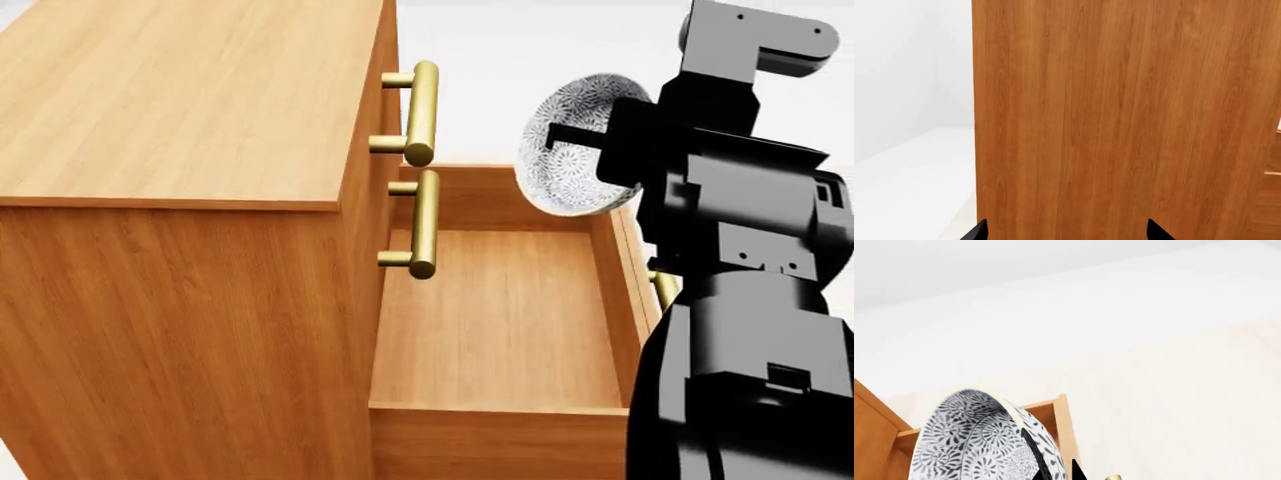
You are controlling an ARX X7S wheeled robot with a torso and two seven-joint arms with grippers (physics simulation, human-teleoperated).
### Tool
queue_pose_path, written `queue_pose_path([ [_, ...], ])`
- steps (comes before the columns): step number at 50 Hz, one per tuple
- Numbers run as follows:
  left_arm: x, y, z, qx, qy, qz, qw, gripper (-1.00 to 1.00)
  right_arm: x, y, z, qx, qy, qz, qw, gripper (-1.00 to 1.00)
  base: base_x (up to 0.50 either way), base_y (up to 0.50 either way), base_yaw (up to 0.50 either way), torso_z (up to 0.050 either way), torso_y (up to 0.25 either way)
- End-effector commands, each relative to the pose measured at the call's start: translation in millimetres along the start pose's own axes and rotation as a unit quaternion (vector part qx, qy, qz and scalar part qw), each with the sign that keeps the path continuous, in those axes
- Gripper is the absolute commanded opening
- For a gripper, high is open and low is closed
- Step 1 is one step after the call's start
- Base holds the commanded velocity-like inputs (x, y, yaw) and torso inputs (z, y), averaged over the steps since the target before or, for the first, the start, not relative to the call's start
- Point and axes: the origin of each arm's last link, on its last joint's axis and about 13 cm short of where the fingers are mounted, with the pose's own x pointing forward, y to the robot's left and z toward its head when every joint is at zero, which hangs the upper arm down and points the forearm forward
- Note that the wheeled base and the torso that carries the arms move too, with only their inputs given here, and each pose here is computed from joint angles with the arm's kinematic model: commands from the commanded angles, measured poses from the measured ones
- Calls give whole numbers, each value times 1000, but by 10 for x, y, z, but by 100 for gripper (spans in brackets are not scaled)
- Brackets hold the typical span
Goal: Put the bowl in the bottom drawer of the cabinet and close it.
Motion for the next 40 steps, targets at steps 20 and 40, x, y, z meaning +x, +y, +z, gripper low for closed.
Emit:
queue_pose_path([
  [20, 2, 0, -4, -1, 1, 0, 1000, 100, 47, 68, -147, -10, 14, 24, 1000, -100, 0, 0, 0, 0, 1],
  [40, 1, 0, 5, -2, 1, 0, 1000, 100, 79, 97, -255, -16, 24, 32, 999, -100, 0, 0, 0, 0, 0],
])
